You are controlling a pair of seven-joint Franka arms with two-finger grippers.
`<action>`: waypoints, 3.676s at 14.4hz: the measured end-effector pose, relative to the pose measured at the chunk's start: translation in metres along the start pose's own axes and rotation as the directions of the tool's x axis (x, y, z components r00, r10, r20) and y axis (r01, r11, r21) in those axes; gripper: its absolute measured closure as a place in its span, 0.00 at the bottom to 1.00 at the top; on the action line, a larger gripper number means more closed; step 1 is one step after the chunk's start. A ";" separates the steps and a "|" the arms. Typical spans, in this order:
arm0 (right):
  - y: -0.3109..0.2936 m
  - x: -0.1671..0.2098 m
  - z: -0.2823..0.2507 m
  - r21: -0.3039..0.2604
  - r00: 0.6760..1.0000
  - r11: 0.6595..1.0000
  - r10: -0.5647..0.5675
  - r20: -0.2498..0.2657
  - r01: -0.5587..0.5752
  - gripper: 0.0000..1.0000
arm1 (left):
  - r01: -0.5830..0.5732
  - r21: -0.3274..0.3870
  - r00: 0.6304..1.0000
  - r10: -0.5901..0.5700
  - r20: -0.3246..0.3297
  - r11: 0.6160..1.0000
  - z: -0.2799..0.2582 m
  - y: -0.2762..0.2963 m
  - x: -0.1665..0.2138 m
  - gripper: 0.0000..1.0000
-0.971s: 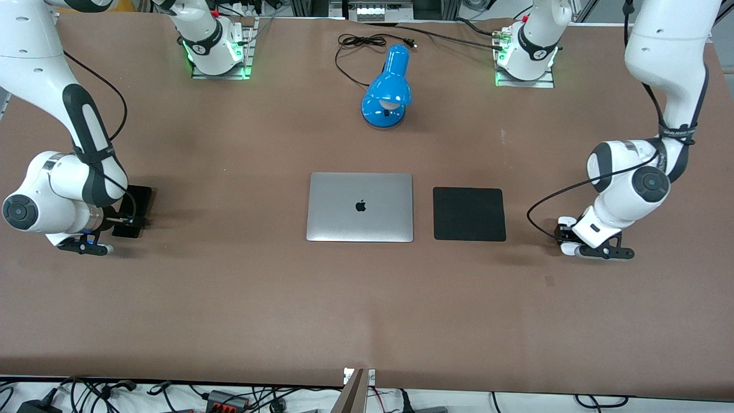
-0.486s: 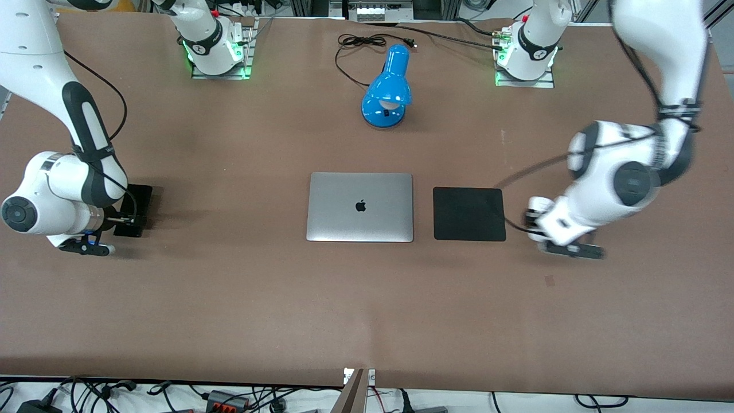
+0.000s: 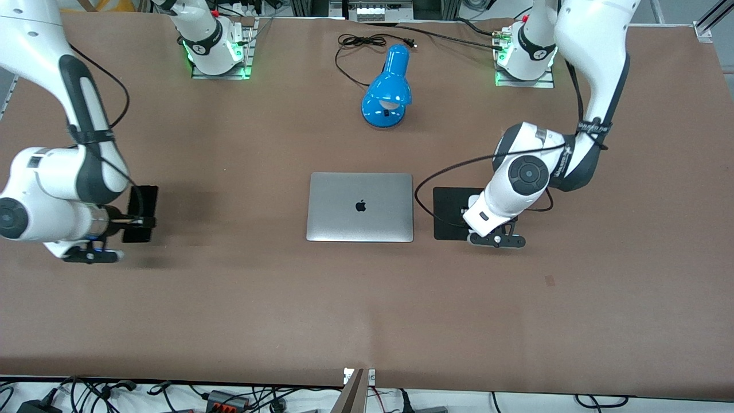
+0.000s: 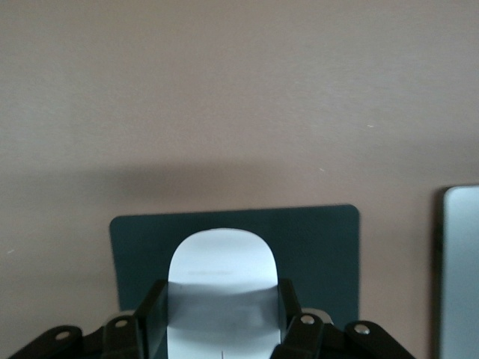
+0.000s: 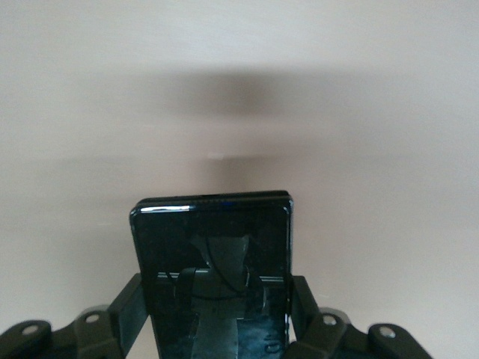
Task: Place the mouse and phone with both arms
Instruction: 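Carry the mouse onto the pad while the right gripper carries the phone, then open the left gripper over the pad and lift it away from the mouse, then lower the phone beside the laptop and open the right gripper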
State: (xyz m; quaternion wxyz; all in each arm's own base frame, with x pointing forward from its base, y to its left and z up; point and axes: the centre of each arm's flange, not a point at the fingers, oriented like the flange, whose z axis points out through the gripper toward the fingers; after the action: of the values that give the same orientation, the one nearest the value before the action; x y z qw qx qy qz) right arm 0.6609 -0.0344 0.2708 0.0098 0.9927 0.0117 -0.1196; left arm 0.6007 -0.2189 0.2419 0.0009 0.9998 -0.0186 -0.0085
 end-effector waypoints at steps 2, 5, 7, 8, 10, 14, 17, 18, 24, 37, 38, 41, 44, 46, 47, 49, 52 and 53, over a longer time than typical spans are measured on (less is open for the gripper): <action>-0.049 0.005 0.009 0.026 1.000 0.999 -0.029 0.000 0.029 0.20 | 0.012 -0.010 1.000 -0.012 -0.021 1.000 0.020 -0.001 -0.008 0.38; -0.104 0.016 0.037 0.059 0.998 0.997 -0.056 -0.028 0.058 0.20 | 0.019 -0.012 1.000 -0.020 -0.021 1.000 0.031 0.004 -0.019 0.38; -0.129 0.020 0.057 0.056 0.999 0.998 -0.031 -0.033 0.033 0.20 | 0.017 -0.011 1.000 -0.017 -0.015 1.000 0.036 0.006 -0.024 0.38; -0.142 0.019 0.065 0.054 0.999 0.998 -0.023 -0.029 0.024 0.20 | 0.016 -0.012 1.000 -0.016 -0.019 1.000 0.040 0.005 -0.027 0.38; -0.169 0.016 0.071 0.046 1.000 0.999 -0.008 -0.022 0.009 0.20 | 0.016 -0.020 0.999 -0.017 -0.035 1.000 0.049 0.003 -0.034 0.38; -0.210 0.008 0.073 0.033 0.999 0.999 0.037 -0.019 -0.037 0.20 | 0.016 -0.021 0.999 -0.017 -0.037 1.000 0.058 0.001 -0.042 0.35; -0.240 0.002 0.070 0.012 0.999 1.000 0.029 -0.032 -0.028 0.20 | 0.016 -0.024 0.999 -0.017 -0.043 1.000 0.056 0.002 -0.041 0.08; -0.249 0.000 0.070 0.003 0.999 0.999 0.038 -0.035 -0.038 0.20 | 0.017 -0.025 0.999 -0.018 -0.046 1.000 0.055 0.002 -0.040 0.01; -0.292 -0.015 0.075 -0.017 0.995 0.995 0.095 -0.037 -0.096 0.20 | 0.049 -0.007 0.998 -0.049 -0.048 0.999 -0.018 -0.016 -0.015 0.00; -0.312 -0.022 0.107 -0.038 0.997 0.996 0.077 -0.005 -0.077 0.20 | -0.023 0.031 0.998 0.021 0.061 0.999 -0.279 -0.131 0.042 0.00; -0.312 -0.021 0.106 -0.037 0.997 0.996 0.077 -0.007 -0.078 0.20 | -0.035 0.031 0.997 0.033 0.073 0.999 -0.291 -0.136 0.039 0.00; -0.314 -0.019 0.102 -0.029 0.995 0.995 0.094 -0.021 -0.094 0.04 | -0.049 0.027 0.994 0.046 0.095 0.998 -0.288 -0.147 0.040 0.00; -0.317 -0.011 0.060 -0.002 0.992 0.995 0.096 -0.080 -0.096 0.00 | -0.024 -0.042 0.993 0.028 0.115 0.999 -0.277 -0.161 0.044 0.00; -0.314 -0.011 0.010 0.008 0.988 0.995 0.102 -0.117 -0.102 0.00 | 0.004 -0.051 0.996 0.001 0.094 0.999 -0.288 -0.177 0.040 0.00; -0.312 -0.012 -0.018 0.011 0.986 0.994 0.106 -0.132 -0.106 0.00 | 0.018 -0.050 0.998 -0.015 0.055 0.999 -0.303 -0.186 0.034 0.00; -0.301 -0.017 -0.069 0.009 0.984 0.995 0.103 -0.145 -0.103 0.00 | 0.038 -0.050 0.999 -0.038 0.001 0.998 -0.326 -0.201 0.011 0.00; -0.272 -0.016 -0.125 0.010 0.983 0.997 0.077 -0.168 -0.077 0.00 | 0.046 -0.044 0.999 -0.046 -0.018 0.998 -0.327 -0.205 -0.023 0.00; -0.259 -0.014 -0.138 0.014 0.981 0.997 0.080 -0.177 -0.079 0.00 | 0.041 -0.028 0.999 -0.041 -0.018 0.999 -0.324 -0.205 -0.029 0.00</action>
State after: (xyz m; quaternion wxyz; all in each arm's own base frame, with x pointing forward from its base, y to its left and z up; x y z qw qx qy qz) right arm 0.6735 0.2270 0.4039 0.0099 0.9991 -0.0275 -0.0302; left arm 0.5853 -0.0125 0.5660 0.0148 0.9999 0.0020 0.0006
